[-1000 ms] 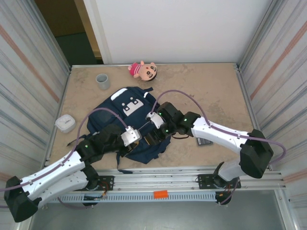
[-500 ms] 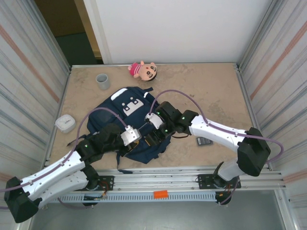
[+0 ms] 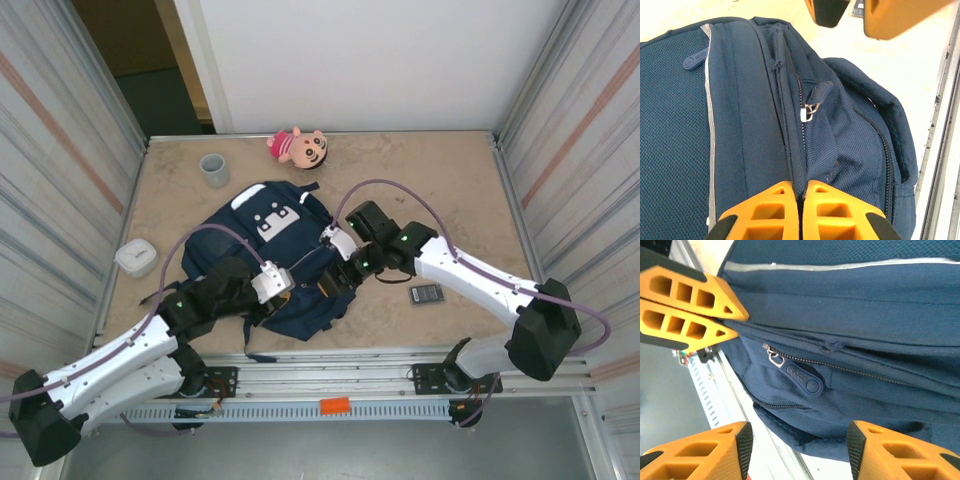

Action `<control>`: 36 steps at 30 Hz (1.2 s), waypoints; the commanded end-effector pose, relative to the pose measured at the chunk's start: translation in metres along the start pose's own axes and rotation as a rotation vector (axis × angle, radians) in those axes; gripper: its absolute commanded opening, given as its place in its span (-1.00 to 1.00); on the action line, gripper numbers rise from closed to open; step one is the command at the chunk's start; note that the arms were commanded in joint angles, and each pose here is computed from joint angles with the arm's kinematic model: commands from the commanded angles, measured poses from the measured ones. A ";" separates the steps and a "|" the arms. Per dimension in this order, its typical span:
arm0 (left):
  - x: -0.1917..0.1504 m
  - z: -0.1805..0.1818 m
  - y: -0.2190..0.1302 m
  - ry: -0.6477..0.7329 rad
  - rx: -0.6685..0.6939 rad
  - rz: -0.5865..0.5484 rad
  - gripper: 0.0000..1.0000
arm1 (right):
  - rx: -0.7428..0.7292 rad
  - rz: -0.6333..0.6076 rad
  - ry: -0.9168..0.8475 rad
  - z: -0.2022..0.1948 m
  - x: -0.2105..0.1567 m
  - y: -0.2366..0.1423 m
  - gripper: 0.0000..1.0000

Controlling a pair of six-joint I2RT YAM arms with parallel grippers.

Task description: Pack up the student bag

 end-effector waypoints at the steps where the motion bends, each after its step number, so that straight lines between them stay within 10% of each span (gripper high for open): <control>1: 0.037 0.005 -0.008 0.011 0.008 -0.161 -1.00 | -0.027 0.002 -0.074 0.008 0.007 0.005 0.05; 17: 0.048 0.001 -0.012 0.018 -0.030 -0.221 -1.00 | -0.011 0.002 -0.136 0.014 0.025 0.043 0.01; 28: 0.026 0.009 -0.011 0.009 0.035 -0.111 -1.00 | -0.062 -0.004 -0.008 -0.017 0.019 0.022 -1.00; 36: 0.009 0.010 -0.013 0.035 0.057 -0.032 -1.00 | -0.123 0.040 0.065 -0.045 0.006 0.016 -1.00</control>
Point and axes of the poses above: each hand's point on the last joint's axis, 136 mm out from that joint toward the fingers, its own y axis out along the fingers, its own z axis along the line the jaws close on, x = y × z, the point moved 2 cm from there along -y, back along the fingers, and after that the axes turned 4 degrees about y, right-handed, at the moved point
